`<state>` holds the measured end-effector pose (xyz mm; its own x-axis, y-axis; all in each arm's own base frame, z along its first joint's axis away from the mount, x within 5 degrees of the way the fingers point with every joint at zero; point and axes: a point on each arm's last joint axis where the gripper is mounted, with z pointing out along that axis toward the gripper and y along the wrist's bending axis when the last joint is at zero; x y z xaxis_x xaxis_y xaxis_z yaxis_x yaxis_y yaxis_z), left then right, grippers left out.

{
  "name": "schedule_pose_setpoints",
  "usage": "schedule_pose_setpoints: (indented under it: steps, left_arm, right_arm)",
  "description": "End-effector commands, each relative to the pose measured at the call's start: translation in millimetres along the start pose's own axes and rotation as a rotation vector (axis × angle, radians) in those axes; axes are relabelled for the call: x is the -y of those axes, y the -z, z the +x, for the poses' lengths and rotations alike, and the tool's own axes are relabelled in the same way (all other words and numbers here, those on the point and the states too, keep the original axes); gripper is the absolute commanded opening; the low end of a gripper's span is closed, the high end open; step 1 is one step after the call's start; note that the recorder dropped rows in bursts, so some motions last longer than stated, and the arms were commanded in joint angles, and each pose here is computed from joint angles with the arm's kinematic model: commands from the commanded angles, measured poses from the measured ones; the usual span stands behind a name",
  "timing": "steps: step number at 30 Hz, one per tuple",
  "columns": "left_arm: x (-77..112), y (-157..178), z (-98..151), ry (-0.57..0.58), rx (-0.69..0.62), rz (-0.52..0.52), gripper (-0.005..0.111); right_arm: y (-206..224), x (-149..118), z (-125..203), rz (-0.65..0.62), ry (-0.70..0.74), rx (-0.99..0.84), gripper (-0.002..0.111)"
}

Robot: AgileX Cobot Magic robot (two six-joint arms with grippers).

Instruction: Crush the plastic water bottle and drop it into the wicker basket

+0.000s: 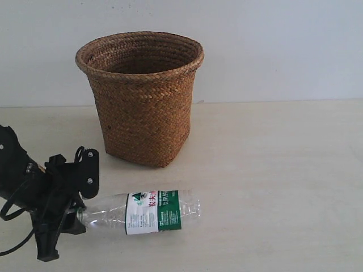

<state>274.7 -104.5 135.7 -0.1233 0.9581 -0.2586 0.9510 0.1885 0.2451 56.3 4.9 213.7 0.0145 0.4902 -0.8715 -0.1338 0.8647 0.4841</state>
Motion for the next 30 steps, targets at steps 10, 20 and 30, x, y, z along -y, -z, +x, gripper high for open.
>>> schedule_pose_setpoints:
  steps: [10, 20, 30]
  left_arm:
    - [20.6, 110, -32, -0.102, 0.185, -0.134, 0.004]
    - [27.7, 147, -31, 0.002, 0.272, -0.229, 0.004]
    - [35.5, 114, -18, -0.050, 0.024, 0.058, 0.004]
  right_arm:
    - [0, 0, 1, -0.003, 0.015, 0.001, 0.000]
    - [0, 0, 1, -0.003, 0.015, 0.001, 0.000]
    - [0, 0, 1, -0.005, 0.015, 0.001, 0.000]
